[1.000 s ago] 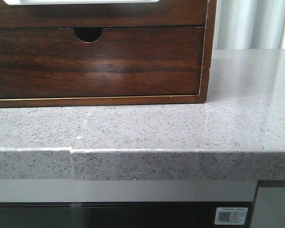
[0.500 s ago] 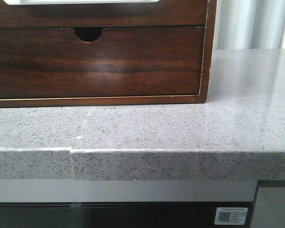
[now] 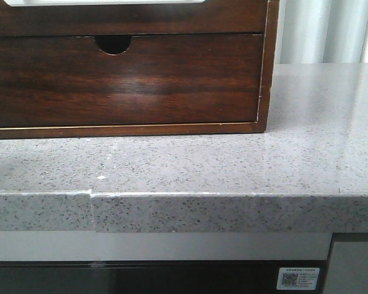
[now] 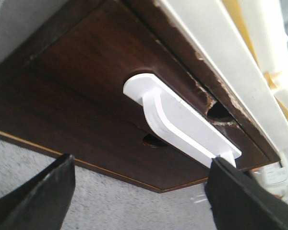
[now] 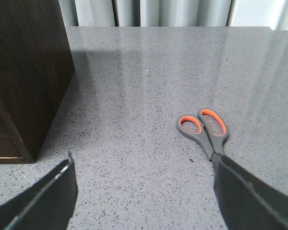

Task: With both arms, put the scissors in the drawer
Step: 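Grasp the white drawer handle with the left gripper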

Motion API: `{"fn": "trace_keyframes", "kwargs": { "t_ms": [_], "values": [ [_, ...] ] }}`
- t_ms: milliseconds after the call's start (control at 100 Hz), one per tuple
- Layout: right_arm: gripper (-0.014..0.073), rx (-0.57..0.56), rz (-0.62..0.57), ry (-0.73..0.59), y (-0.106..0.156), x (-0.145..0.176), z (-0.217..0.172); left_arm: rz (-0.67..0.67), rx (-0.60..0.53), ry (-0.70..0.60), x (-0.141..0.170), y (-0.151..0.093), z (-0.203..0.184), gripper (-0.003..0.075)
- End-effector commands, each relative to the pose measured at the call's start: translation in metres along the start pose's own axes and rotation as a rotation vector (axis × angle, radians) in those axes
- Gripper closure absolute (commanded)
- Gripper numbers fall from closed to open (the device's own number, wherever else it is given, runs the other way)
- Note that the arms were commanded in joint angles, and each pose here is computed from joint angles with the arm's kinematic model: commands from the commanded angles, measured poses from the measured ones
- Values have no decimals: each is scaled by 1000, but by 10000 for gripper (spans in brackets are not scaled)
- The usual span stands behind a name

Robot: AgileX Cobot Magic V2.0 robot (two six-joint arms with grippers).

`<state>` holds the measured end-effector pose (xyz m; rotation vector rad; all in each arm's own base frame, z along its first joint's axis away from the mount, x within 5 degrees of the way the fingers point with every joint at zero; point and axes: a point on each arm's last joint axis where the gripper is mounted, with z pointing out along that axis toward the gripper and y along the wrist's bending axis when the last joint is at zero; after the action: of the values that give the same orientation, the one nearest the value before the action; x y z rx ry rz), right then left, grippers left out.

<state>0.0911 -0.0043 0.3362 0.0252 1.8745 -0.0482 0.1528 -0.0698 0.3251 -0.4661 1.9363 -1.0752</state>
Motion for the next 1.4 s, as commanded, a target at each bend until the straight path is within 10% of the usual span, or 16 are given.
{"fn": "trace_keyframes", "kwargs": {
  "t_ms": [0, 650, 1390],
  "values": [
    [61, 6, -5, -101, -1, -17, -2, -97, 47, -47, -9, -11, 4, 188],
    [61, 6, -5, -101, -1, -17, -2, -224, 47, 81, -24, -26, 59, 552],
    [61, 6, -5, -101, -1, -17, -2, -238, 40, 192, -16, -20, 79, 587]
  ]
}}
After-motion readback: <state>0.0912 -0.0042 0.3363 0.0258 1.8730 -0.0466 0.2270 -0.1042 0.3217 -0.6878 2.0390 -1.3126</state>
